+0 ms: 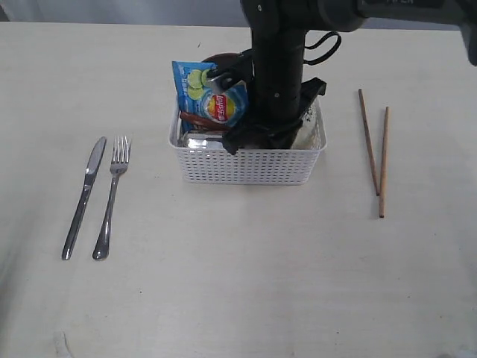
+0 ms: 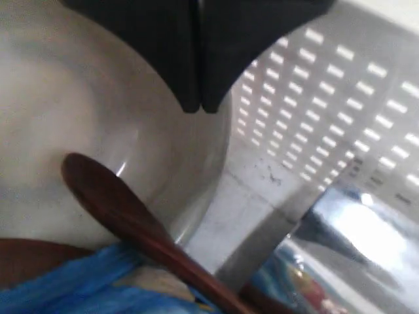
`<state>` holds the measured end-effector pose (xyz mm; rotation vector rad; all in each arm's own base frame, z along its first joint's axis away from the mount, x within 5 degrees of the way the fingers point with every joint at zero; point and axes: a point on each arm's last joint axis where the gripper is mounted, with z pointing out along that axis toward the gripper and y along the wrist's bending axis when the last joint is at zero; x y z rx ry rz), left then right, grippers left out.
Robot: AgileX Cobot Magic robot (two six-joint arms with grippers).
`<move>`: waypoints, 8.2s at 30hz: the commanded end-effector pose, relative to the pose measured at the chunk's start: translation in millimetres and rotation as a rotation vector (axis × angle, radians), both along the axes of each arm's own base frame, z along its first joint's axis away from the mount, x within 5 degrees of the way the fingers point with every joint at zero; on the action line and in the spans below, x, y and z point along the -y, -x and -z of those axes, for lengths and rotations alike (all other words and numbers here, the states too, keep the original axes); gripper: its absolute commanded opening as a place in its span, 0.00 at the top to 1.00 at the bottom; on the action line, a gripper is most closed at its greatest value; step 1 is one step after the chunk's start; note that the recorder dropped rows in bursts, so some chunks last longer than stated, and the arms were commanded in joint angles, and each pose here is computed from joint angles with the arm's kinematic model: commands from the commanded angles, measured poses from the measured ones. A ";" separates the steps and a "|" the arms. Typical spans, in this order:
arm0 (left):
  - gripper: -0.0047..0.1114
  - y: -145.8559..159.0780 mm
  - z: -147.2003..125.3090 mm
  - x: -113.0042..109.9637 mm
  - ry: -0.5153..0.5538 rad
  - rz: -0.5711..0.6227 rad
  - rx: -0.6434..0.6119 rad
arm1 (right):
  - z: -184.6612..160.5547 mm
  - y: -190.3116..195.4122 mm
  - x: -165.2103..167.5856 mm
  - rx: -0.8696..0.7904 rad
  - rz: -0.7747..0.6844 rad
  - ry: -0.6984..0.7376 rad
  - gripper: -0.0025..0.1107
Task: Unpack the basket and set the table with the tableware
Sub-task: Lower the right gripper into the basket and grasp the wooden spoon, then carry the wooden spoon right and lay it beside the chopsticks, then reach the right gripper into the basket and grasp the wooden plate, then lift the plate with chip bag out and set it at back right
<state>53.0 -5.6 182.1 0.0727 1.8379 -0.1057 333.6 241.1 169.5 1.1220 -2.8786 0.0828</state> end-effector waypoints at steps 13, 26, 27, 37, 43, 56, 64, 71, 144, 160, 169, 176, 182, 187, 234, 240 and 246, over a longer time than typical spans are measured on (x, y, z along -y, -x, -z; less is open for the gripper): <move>0.96 -0.2 0.0 -0.3 -0.004 -0.003 0.011 | -63.4 8.0 -21.1 0.164 -0.033 -0.389 0.88; 0.96 -0.2 0.0 -0.3 -0.004 -0.003 0.011 | -35.5 15.4 -70.6 0.367 -0.272 -0.363 0.55; 0.96 -0.2 0.0 -0.3 -0.004 -0.003 0.011 | -35.4 13.9 -71.6 0.403 -0.287 -0.345 0.55; 0.96 -0.2 0.0 -0.3 -0.004 -0.003 0.011 | 1.8 5.9 -77.6 0.432 -0.307 -0.247 0.55; 0.96 -0.2 0.0 -0.3 -0.004 -0.003 0.011 | 6.4 4.3 -78.4 0.443 -0.305 -0.238 0.84; 0.96 -0.2 0.0 -0.3 -0.004 -0.003 0.011 | -102.0 20.1 -61.0 0.635 -0.292 -0.374 0.98; 0.96 -0.2 0.0 -0.3 -0.004 -0.003 0.011 | -169.4 32.0 -18.4 0.771 -0.167 -0.334 0.98; 0.96 -0.2 0.0 -0.3 -0.004 -0.003 0.011 | -170.2 -9.8 78.9 0.690 0.240 -0.186 0.98; 0.96 -0.2 0.0 -0.3 -0.004 -0.003 0.011 | -45.0 -74.3 48.7 0.242 -0.308 -0.628 0.39; 0.96 -0.2 0.0 -0.3 -0.004 -0.003 0.011 | -73.5 -67.9 49.7 0.288 -0.400 -0.680 0.98; 0.96 -0.2 0.0 -0.3 -0.004 -0.003 0.011 | -145.4 -76.5 75.7 0.518 -0.336 -0.699 0.98; 0.96 -0.2 0.0 -0.3 -0.004 -0.003 0.011 | -141.9 -112.7 161.9 0.575 0.008 -0.753 0.98; 0.96 -0.2 0.0 -0.3 -0.004 -0.003 0.011 | -40.7 -156.0 269.2 0.362 0.733 -0.891 0.98; 0.96 -0.2 0.0 -0.3 -0.004 -0.003 0.011 | 41.0 -160.8 296.2 0.145 1.053 -0.874 0.98; 0.96 -0.2 0.0 -0.3 -0.004 -0.003 0.011 | -203.1 -124.9 226.4 0.498 0.574 -0.757 0.58; 0.96 -0.2 0.0 -0.3 -0.004 -0.003 0.011 | -221.5 -101.5 154.2 0.514 0.445 -0.661 0.66; 0.96 -0.2 0.0 -0.3 -0.004 -0.003 0.011 | -196.7 -72.6 96.7 0.404 0.371 -0.555 0.90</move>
